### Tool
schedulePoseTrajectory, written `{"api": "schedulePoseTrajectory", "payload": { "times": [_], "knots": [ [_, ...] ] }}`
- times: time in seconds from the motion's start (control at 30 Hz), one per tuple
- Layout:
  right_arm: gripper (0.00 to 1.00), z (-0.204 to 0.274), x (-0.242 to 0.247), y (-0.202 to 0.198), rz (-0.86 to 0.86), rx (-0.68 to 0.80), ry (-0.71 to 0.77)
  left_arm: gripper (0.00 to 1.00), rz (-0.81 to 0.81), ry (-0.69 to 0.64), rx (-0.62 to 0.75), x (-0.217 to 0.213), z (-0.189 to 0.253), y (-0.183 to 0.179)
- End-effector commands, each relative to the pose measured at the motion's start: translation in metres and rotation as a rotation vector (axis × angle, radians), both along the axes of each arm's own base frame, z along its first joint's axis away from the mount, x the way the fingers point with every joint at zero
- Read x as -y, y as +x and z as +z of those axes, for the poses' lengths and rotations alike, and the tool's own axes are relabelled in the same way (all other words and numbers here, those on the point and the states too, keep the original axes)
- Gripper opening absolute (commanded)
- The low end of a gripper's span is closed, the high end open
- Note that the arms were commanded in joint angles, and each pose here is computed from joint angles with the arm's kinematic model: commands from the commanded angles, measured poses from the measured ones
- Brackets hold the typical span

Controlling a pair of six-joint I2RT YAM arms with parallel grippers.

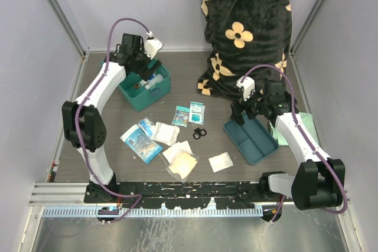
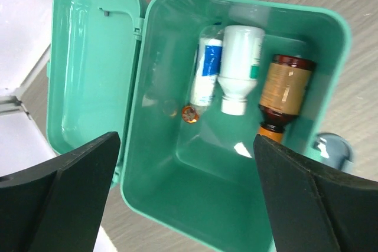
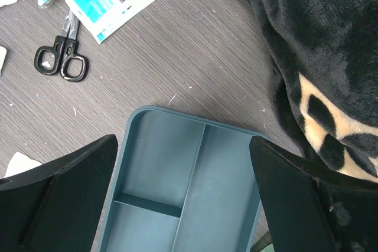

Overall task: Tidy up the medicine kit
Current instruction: Place the medical item at the medicine box, then pick up the medical item at the center of the board.

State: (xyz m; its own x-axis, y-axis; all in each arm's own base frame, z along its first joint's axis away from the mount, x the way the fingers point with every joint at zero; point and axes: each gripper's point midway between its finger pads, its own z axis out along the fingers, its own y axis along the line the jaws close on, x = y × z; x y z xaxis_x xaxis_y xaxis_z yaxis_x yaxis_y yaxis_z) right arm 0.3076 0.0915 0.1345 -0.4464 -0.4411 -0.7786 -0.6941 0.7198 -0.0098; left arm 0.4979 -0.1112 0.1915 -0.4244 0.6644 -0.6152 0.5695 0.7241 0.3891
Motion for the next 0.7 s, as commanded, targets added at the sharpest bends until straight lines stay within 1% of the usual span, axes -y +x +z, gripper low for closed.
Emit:
{"api": "schedulePoseTrajectory", "payload": {
  "times": [0.0, 0.13, 0.27, 0.37, 0.4, 0.47, 0.57, 0.67],
  "knots": [
    [1.00, 0.017, -0.005, 0.007, 0.015, 0.048, 0.034, 0.99, -0.008, -0.140, 0.037, 0.009, 0.046, -0.033],
    [1.00, 0.018, -0.008, 0.006, 0.022, 0.047, 0.049, 0.98, -0.050, -0.180, 0.009, 0.011, 0.051, -0.070],
    [1.00, 0.021, -0.014, 0.003, 0.047, 0.044, 0.079, 0.98, -0.171, -0.235, -0.033, 0.019, 0.056, -0.122],
    [1.00, 0.022, -0.017, 0.001, 0.065, 0.041, 0.096, 0.98, -0.286, -0.270, -0.108, 0.028, 0.046, -0.165],
    [1.00, 0.023, -0.018, 0.000, 0.070, 0.043, 0.100, 0.98, -0.309, -0.272, -0.121, 0.028, 0.043, -0.176],
    [1.00, 0.024, -0.020, -0.001, 0.075, 0.043, 0.106, 0.98, -0.352, -0.261, -0.195, 0.025, 0.028, -0.205],
    [1.00, 0.025, -0.020, -0.001, 0.078, 0.047, 0.112, 1.00, -0.364, -0.243, -0.253, 0.017, 0.013, -0.233],
    [1.00, 0.026, -0.021, 0.000, 0.075, 0.048, 0.114, 0.93, -0.351, -0.250, -0.293, 0.016, -0.001, -0.244]
  ]
}}
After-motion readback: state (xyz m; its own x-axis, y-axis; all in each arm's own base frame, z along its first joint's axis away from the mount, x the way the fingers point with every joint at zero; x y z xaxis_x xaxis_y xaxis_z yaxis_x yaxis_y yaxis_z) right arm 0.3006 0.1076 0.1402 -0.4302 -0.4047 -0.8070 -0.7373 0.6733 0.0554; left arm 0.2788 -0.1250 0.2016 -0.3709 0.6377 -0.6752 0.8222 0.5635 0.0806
